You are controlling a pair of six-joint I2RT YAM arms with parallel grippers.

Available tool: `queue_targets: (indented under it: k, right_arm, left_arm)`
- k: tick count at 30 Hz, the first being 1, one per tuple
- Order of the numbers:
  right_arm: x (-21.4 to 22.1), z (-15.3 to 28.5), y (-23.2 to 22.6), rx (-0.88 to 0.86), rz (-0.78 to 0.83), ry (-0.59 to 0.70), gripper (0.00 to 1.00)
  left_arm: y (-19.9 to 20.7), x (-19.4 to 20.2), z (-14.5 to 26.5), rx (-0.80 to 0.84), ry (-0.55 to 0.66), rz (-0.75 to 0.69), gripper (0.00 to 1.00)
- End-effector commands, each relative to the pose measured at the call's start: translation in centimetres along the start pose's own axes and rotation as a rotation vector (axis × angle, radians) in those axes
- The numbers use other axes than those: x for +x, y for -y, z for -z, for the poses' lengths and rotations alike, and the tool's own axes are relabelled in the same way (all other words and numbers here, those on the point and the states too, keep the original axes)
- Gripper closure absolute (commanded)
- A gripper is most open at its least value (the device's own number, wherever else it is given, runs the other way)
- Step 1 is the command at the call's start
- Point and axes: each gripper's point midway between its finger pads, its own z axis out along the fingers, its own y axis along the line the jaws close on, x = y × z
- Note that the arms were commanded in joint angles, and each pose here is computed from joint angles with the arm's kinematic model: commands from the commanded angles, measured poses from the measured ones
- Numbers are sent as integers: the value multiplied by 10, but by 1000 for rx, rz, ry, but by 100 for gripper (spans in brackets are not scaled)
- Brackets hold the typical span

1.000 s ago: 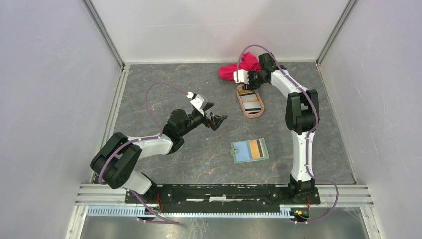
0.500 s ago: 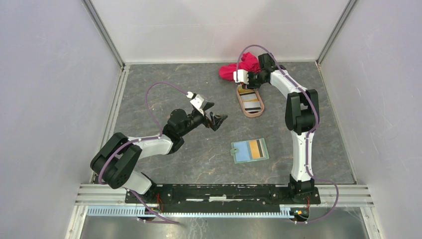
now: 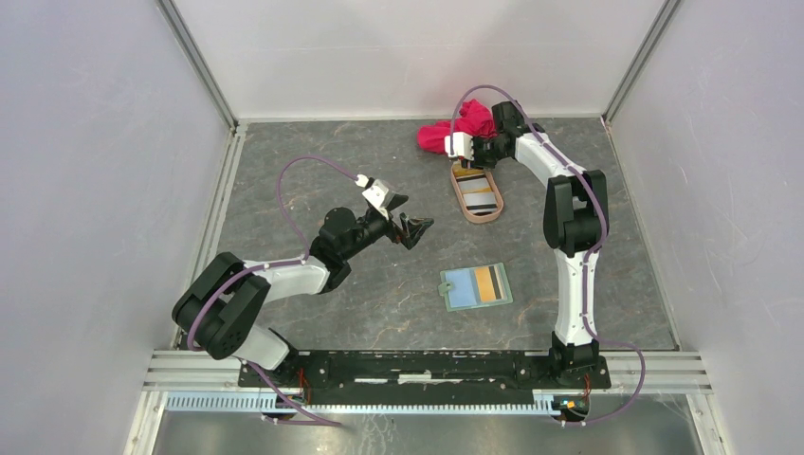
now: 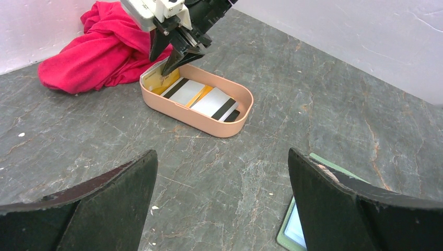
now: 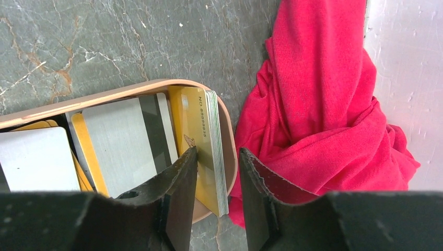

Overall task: Put the credit cards into the card holder
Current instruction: Pick up the credit card from the storage box.

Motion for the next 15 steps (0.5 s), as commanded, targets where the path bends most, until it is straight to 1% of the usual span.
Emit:
queue_targets:
  k: [1,8,15]
  right_arm:
    - [-26,27,28,80,60,24,60]
    - [-28,31,28,79,65,25,62]
    - [-28,30,22,58,68,31,67]
  left_arm:
    - [-3,-19,-1,-11,68,-33,0]
    - [-3,-19,-1,-11,67,-34,0]
    - [-3,-19,0,-11,68,-34,0]
